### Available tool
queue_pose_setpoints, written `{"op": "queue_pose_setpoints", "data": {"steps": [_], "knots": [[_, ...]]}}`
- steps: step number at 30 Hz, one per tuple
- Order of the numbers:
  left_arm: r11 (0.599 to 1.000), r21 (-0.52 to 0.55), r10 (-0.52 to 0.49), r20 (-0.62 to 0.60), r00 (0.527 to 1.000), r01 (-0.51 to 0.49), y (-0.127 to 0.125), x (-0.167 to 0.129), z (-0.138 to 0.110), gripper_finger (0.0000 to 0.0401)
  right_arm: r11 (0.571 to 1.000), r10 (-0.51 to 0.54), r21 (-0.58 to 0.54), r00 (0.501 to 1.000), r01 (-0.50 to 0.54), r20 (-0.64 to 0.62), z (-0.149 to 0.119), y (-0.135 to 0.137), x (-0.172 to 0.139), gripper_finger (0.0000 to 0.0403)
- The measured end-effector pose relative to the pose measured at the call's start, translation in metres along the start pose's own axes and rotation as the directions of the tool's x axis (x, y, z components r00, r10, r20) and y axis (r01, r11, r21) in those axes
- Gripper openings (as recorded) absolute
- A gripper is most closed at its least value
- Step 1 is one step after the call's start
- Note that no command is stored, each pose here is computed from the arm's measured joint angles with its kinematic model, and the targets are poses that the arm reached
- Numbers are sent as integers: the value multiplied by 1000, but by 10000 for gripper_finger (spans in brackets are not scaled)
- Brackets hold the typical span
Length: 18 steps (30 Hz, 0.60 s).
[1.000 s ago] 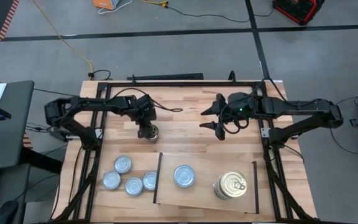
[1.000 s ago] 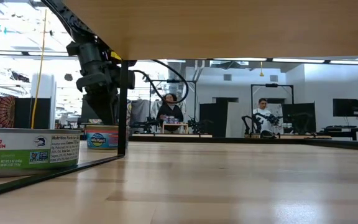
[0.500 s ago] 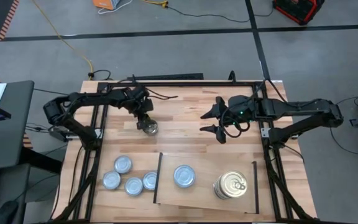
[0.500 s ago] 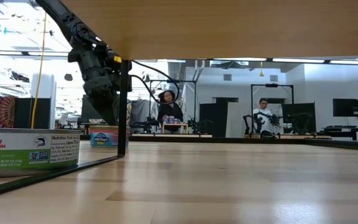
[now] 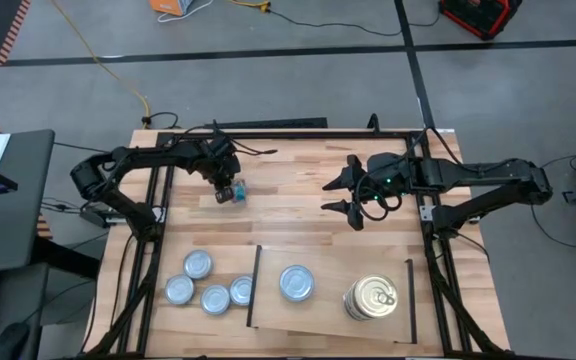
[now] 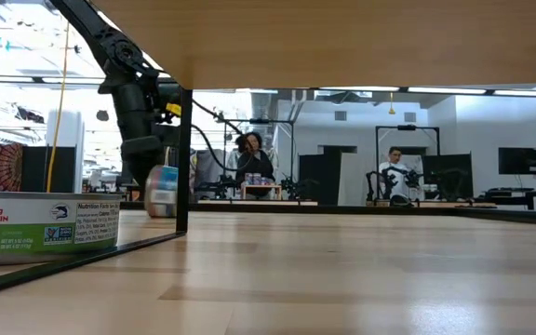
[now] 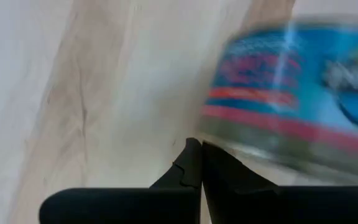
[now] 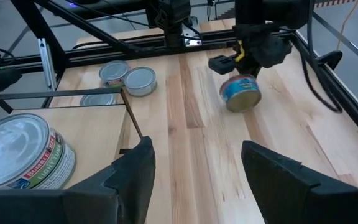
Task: Stack canned seafood by type on shelf
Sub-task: Stack the blue-pink tuna can on the top of the blue-pink tuna cans on the shelf
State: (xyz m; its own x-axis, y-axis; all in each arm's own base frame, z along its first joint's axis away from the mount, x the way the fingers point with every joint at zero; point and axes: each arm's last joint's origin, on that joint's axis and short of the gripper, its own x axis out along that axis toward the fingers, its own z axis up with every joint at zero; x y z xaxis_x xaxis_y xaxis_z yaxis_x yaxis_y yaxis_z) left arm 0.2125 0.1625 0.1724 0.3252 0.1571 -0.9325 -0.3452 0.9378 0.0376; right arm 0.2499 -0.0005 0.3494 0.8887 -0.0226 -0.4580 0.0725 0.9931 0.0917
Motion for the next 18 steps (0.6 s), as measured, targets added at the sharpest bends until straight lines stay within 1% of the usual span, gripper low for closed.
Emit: {"op": "queue_pose_setpoints", "data": {"steps": [2, 6, 8, 12, 15, 18], "knots": [[1000, 0, 23, 7, 1000, -23, -2, -2, 1, 0, 1000, 0, -4, 1000, 0, 0, 0, 0, 0, 265], [991, 32, 133, -17, 991, -132, -3, -14, 2, 0, 1000, 0, -8, 1000, 0, 0, 0, 0, 0, 265], [982, 58, 179, -12, 984, -178, -5, -26, 4, 0, 1000, 0, -8, 1000, 0, 0, 0, 0, 0, 265], [963, 76, 255, 60, 965, -259, -14, -55, 11, 4, 1000, 0, -11, 1000, 0, 0, 0, 0, 0, 265], [959, 41, 275, 127, 953, -282, -25, -75, 14, 33, 1000, -7, -8, 1000, 7, 0, 0, -1, 0, 265], [961, 9, 269, 184, 945, -275, -39, -88, 15, 86, 999, -32, -7, 999, 32, 0, 0, -6, 0, 265]]}}
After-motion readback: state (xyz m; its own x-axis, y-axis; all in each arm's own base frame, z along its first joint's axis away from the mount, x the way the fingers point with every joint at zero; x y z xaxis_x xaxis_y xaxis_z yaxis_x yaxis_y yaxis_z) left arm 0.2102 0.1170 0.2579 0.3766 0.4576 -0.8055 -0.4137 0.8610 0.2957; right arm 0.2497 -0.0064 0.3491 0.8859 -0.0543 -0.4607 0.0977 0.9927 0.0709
